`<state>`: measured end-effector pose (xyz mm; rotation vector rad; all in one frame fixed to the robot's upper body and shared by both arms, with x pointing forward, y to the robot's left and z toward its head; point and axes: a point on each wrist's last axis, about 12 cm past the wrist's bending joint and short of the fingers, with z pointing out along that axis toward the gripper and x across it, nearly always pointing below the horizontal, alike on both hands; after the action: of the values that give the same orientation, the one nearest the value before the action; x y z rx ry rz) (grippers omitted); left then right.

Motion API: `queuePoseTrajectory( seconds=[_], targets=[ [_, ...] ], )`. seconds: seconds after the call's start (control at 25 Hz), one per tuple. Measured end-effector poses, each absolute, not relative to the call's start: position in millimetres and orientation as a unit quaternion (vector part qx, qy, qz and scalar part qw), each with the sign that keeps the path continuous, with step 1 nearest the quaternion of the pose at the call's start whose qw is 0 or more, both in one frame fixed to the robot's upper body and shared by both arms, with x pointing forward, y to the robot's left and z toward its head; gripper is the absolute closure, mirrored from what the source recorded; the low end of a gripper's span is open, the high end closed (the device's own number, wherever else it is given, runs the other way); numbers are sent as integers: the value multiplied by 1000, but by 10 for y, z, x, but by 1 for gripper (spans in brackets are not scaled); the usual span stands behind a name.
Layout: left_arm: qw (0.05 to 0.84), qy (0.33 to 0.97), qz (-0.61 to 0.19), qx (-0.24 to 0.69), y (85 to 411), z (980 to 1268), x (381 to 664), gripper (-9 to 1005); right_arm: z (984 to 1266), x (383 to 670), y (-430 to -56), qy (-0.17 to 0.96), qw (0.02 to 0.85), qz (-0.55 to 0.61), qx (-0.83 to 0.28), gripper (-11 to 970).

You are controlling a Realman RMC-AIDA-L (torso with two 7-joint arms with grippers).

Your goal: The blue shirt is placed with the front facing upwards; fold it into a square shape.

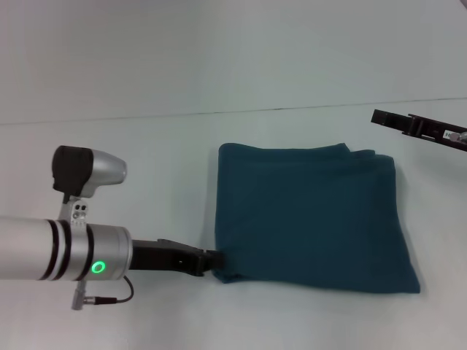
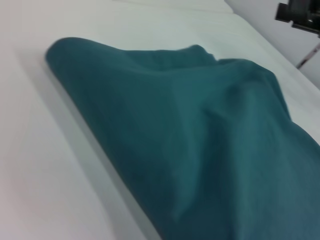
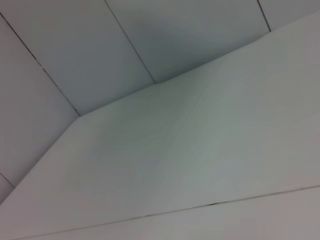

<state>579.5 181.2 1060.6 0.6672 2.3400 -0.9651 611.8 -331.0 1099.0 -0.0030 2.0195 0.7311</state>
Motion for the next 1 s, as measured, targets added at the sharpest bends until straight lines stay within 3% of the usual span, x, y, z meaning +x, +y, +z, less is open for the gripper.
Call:
queuePoseTrajectory(
  seconds=[0.56,1.0],
  targets=[
    [281,873,-339,208,2163,10628,5804,943,11016,6154,-3286,825,480,297,-5,469],
    [250,860,-379,234,2237,10634,5561,921,11046,6194,-3245,824,481,298,-11,467]
  ],
)
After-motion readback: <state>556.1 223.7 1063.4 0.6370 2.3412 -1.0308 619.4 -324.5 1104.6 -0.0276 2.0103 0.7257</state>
